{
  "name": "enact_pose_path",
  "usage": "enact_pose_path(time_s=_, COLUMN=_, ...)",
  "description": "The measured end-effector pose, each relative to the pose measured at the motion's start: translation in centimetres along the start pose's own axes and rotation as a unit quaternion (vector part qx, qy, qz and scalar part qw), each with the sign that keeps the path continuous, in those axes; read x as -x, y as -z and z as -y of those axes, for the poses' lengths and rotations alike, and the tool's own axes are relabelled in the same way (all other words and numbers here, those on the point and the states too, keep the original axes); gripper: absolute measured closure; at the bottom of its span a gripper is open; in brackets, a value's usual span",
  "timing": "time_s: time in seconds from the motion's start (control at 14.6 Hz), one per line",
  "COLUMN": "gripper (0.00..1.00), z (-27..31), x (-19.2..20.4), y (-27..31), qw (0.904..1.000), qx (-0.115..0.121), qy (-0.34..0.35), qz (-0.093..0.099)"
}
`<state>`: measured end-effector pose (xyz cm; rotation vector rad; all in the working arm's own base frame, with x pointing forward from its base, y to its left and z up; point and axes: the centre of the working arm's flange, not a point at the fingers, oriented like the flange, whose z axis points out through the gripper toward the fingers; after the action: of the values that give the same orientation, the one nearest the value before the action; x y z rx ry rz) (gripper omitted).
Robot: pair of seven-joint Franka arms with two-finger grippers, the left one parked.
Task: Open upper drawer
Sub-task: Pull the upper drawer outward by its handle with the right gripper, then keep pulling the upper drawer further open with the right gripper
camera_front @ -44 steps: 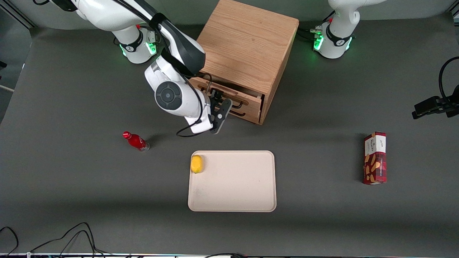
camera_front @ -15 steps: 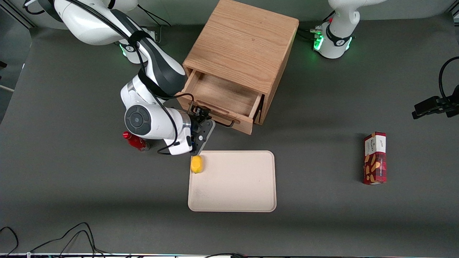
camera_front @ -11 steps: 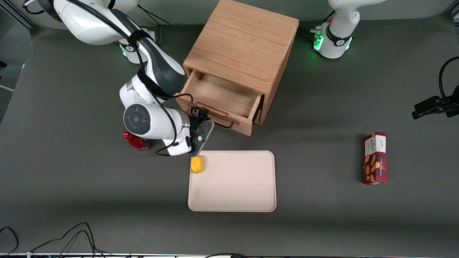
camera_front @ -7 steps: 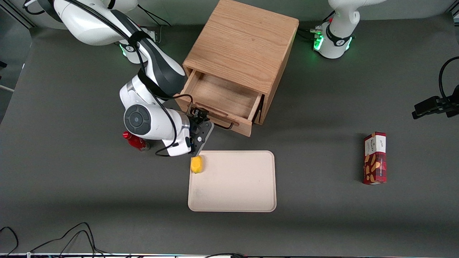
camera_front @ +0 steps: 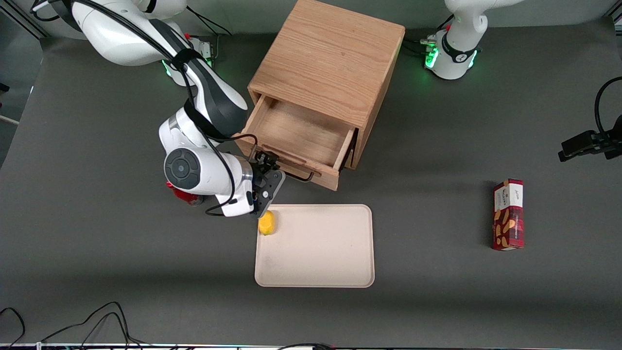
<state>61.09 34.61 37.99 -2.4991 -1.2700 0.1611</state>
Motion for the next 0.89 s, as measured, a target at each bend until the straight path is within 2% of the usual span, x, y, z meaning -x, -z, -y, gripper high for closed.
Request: enact_pose_path(time_s=0.89, gripper=0.0, z=-2.8, x=-0.2, y=1.4, qw=0.9997, qx=0.008, qy=-0.015, qz=-0.02)
